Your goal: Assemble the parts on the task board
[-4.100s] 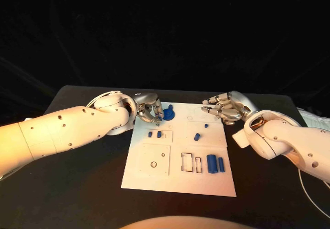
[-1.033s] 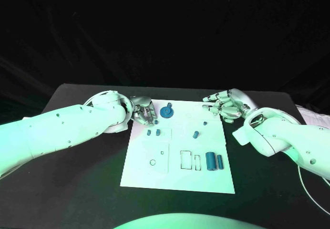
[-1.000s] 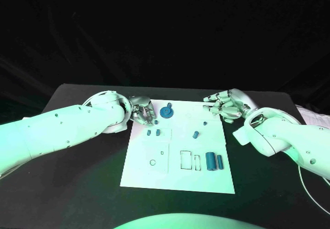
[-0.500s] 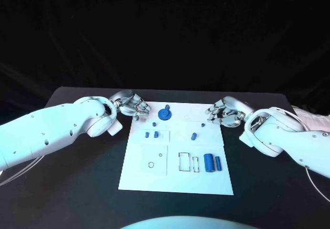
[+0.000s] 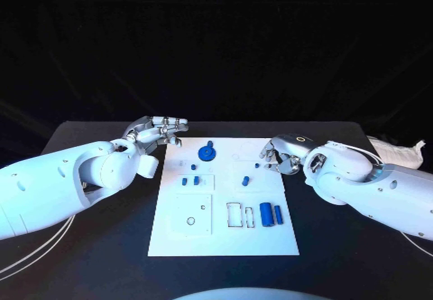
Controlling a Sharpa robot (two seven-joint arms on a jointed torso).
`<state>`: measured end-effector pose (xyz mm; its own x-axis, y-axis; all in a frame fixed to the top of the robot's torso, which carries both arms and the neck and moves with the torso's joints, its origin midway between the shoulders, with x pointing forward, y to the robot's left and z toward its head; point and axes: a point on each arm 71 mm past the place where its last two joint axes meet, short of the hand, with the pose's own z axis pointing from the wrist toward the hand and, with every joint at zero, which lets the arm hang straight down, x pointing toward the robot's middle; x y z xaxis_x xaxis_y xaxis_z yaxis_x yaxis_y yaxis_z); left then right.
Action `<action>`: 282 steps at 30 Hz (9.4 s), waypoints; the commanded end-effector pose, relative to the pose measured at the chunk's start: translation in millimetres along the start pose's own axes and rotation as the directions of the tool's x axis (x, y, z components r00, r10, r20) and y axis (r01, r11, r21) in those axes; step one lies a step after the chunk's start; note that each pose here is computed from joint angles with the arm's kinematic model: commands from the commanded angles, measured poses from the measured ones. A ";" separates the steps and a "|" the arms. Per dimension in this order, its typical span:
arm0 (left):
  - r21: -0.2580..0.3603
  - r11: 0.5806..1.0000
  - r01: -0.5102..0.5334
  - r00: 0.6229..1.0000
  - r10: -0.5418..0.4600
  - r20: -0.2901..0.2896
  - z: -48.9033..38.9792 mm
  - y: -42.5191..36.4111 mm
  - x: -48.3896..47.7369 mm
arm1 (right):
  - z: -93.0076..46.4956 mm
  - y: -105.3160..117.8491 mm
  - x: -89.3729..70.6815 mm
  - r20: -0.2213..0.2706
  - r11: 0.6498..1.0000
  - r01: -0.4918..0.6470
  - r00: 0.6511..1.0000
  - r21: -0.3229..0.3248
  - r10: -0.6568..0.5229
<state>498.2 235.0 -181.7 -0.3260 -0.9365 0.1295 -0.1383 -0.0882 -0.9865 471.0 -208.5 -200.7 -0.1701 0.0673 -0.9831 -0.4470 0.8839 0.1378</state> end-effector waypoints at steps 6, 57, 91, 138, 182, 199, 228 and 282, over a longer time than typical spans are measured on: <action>0.040 0.994 0.103 0.994 -0.104 0.024 -2.0 -2.7 2.4 | 6.0 7.5 4.6 -0.031 0.996 0.090 0.995 -0.012 -0.090; 0.019 0.994 0.105 0.994 -0.105 -0.011 -3.6 -1.8 9.7 | 23.7 24.3 24.3 -0.117 0.995 0.087 0.989 -0.057 -0.093; 0.017 0.996 0.089 0.996 -0.089 -0.019 -4.4 -1.9 8.5 | 20.1 33.1 9.8 0.062 0.990 0.137 0.989 -0.027 -0.135; 0.018 0.995 0.094 0.994 -0.093 -0.050 -0.3 -1.1 19.2 | -0.9 169.8 56.6 -0.020 0.915 -0.164 0.985 -0.368 0.169; 0.018 0.996 0.088 0.994 -0.087 -0.062 -0.1 -1.1 21.4 | 6.7 169.6 71.9 -0.082 0.946 -0.080 0.995 -0.315 0.057; 0.018 0.997 0.074 0.995 -0.073 -0.074 0.1 -1.0 22.9 | 7.6 169.2 75.0 -0.074 0.951 -0.087 0.995 -0.295 0.068; 0.012 0.997 0.072 0.995 -0.071 -0.068 -1.3 -0.5 18.3 | -18.5 97.0 16.7 0.055 0.950 -0.255 0.962 -0.177 0.268; 0.008 0.997 0.076 0.994 -0.075 -0.075 -0.6 2.4 20.1 | -6.6 68.0 32.8 -0.030 0.992 -0.010 1.000 -0.124 0.006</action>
<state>491.2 218.6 -182.6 -0.3655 -0.9077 0.2062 -0.1613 -0.1564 -0.9744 429.6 -150.0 -221.3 -0.2059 0.0895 -0.9745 -0.5450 0.8166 0.1902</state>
